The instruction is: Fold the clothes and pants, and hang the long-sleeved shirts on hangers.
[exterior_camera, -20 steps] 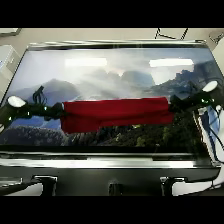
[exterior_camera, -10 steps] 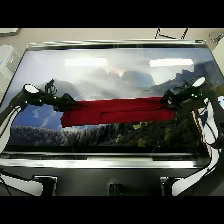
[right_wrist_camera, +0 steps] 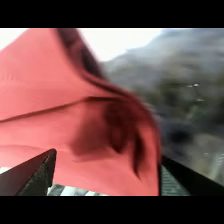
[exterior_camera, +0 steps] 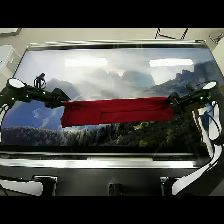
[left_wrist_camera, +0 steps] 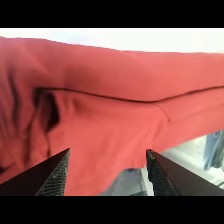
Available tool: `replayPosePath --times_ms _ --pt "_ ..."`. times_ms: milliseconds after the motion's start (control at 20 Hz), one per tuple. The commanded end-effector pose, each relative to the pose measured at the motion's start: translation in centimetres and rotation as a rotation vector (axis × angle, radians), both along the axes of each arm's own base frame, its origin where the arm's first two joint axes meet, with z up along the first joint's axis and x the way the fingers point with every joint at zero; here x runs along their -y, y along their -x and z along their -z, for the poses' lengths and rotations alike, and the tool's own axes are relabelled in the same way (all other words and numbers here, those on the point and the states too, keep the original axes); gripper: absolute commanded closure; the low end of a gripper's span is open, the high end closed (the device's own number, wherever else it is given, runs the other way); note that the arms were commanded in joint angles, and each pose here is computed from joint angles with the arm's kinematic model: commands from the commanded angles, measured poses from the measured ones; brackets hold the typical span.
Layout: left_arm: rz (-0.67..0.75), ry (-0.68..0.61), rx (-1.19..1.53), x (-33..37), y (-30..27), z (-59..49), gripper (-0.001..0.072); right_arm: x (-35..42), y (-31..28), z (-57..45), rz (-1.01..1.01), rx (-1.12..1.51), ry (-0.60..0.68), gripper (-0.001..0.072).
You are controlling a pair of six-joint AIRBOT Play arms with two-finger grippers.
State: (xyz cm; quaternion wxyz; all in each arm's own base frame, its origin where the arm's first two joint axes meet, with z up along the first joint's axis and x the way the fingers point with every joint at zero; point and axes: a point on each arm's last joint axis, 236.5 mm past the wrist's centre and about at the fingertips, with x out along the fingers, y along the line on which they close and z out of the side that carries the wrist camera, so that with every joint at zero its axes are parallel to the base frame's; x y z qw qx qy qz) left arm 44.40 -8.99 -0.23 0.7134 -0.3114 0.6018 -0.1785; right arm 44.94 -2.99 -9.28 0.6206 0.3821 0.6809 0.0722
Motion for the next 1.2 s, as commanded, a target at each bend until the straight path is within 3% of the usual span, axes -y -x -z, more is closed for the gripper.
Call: replayPosePath --times_ms 0,100,150,200,250,350,400,550,800,1000,1150 --pt "0.037 -0.004 0.042 1.4 0.5 -2.0 0.017 -1.9 -0.8 1.2 -0.015 0.013 -0.049 0.0047" --pt "0.063 -0.005 0.054 2.6 0.8 -2.5 0.0171 -2.9 -0.5 1.5 -0.046 0.0 -0.055 0.0286" --pt "0.077 -0.003 0.057 3.2 0.9 -2.7 0.0171 -3.3 -0.3 1.1 -0.062 0.005 -0.065 0.0499" --pt "0.094 0.007 0.058 4.2 1.1 -2.8 0.0197 -3.7 -0.3 0.5 -0.065 0.009 -0.086 0.0666" --pt "0.113 0.011 0.064 5.4 1.3 -2.8 0.0275 -4.1 -0.3 -0.7 -0.088 0.036 -0.11 0.0676" --pt "0.147 0.001 0.111 8.7 0.9 -2.7 0.0577 -5.0 -0.4 -4.2 -0.125 0.111 -0.146 0.0678" --pt "0.158 -0.005 0.148 10.7 0.5 -2.6 0.062 -5.6 -0.5 -6.3 -0.139 0.149 -0.144 0.0678" --pt "0.194 -0.007 0.251 18.7 -0.1 -1.0 0.0628 -8.5 0.2 -12.8 -0.221 0.271 -0.101 0.0678" --pt "0.14 0.083 0.117 28.5 2.7 5.3 0.0666 -14.4 3.9 -23.5 -0.301 0.443 -0.054 0.0677" --pt "-0.025 0.257 -0.007 34.6 3.9 7.0 0.0684 -18.4 7.9 -28.2 -0.369 0.501 -0.061 0.0677" --pt "-0.055 0.385 -0.07 40.6 6.9 6.2 0.0684 -19.6 9.0 -30.2 -0.355 0.539 -0.062 0.0676"
